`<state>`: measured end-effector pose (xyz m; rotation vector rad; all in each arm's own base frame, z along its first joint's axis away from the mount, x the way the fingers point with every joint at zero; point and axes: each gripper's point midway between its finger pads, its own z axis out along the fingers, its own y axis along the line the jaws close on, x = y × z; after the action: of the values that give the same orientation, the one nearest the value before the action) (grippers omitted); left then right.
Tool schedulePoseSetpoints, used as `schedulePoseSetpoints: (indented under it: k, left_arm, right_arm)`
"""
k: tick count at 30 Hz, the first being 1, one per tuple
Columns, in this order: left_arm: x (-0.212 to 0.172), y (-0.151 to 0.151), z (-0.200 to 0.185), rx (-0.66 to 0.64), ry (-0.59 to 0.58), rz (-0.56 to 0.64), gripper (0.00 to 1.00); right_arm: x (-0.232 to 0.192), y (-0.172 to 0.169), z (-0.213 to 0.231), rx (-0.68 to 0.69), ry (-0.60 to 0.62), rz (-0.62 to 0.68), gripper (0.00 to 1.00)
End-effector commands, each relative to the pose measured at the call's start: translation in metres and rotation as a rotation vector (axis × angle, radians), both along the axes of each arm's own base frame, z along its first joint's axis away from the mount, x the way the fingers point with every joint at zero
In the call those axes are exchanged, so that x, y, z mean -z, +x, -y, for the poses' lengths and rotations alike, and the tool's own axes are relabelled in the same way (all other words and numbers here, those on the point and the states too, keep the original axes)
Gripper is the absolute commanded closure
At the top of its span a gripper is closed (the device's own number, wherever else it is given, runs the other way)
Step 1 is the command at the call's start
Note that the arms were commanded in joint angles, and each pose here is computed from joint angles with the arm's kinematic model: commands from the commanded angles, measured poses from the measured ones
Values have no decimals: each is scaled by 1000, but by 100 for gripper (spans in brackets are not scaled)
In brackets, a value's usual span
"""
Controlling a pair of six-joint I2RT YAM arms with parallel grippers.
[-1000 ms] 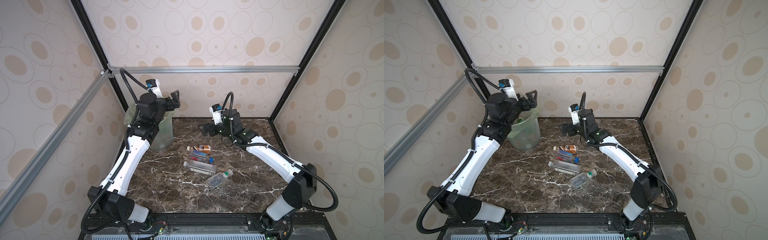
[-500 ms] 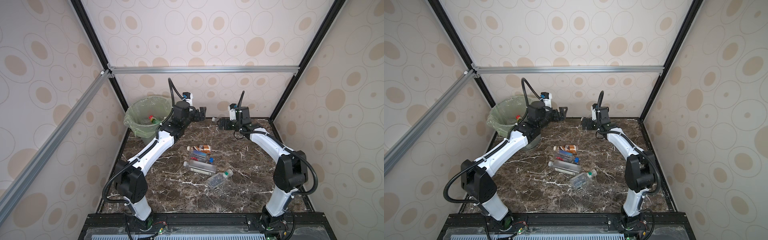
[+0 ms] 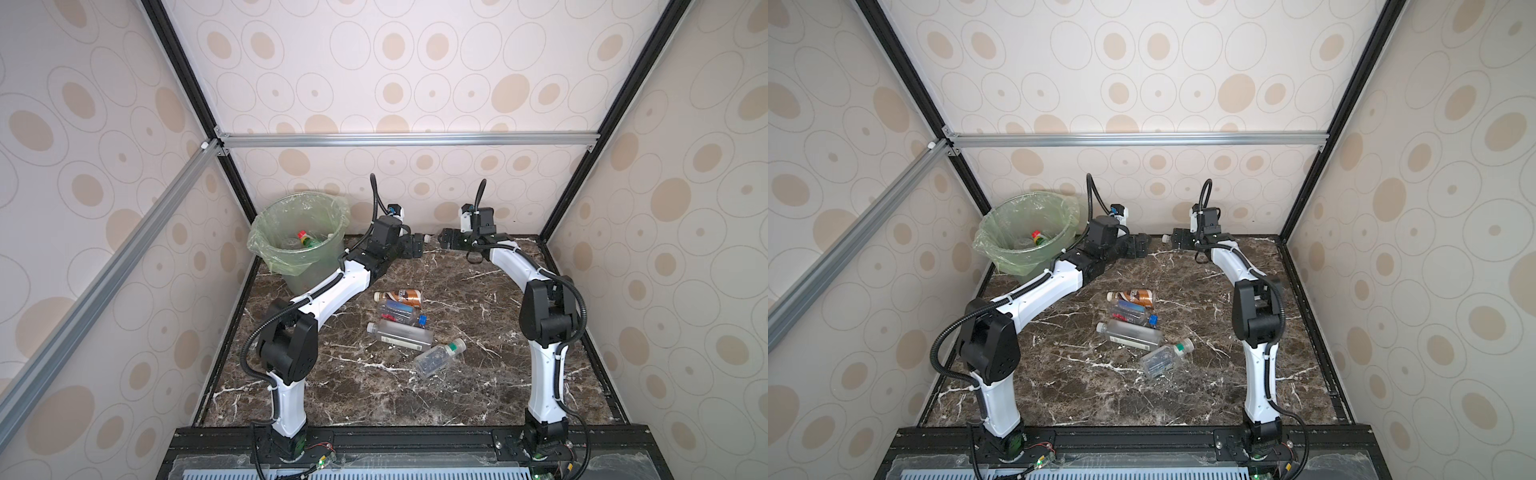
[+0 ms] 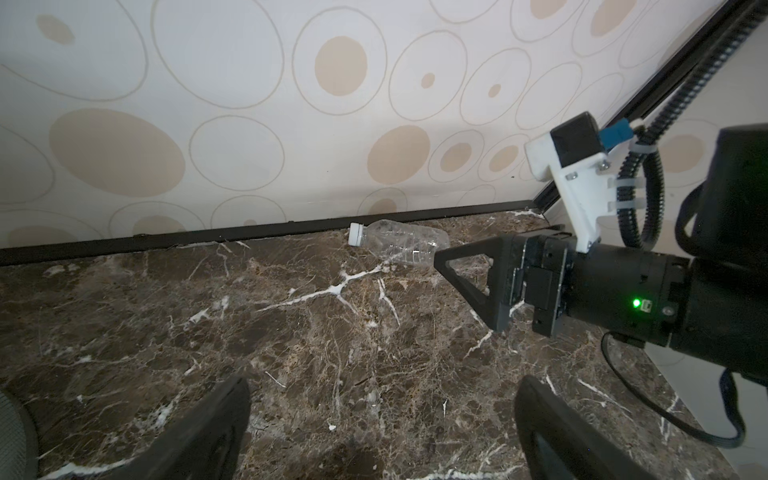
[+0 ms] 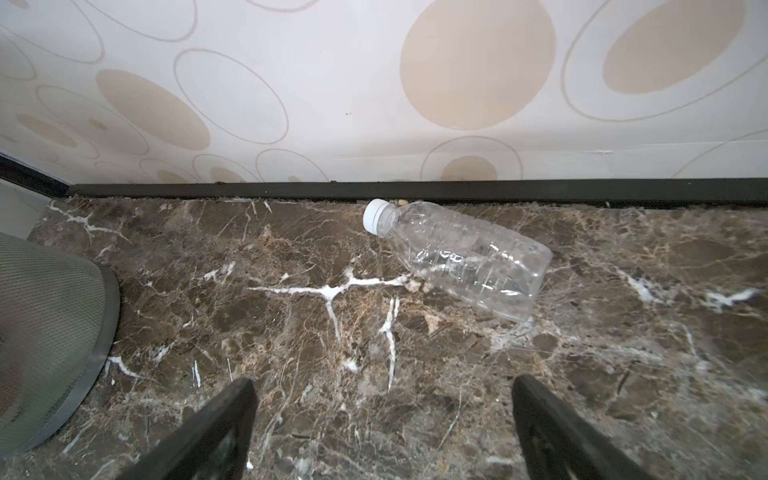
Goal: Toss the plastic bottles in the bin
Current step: 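Move both grippers toward the clear water bottle by the wall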
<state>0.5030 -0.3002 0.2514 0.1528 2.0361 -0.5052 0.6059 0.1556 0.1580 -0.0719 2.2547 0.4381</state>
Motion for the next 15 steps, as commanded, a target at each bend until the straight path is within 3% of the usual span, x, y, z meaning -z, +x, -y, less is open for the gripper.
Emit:
schedulePoseSetpoints:
  k: [1,15]
  left_arm:
    - [0,12,3,-21,-14,-9,1]
    - [29,30,1,-23,-42,-45,1]
  right_arm:
    - [9,9,-5,-13,7,-25,1]
    - [47,52,2,-11,-23,-38,1]
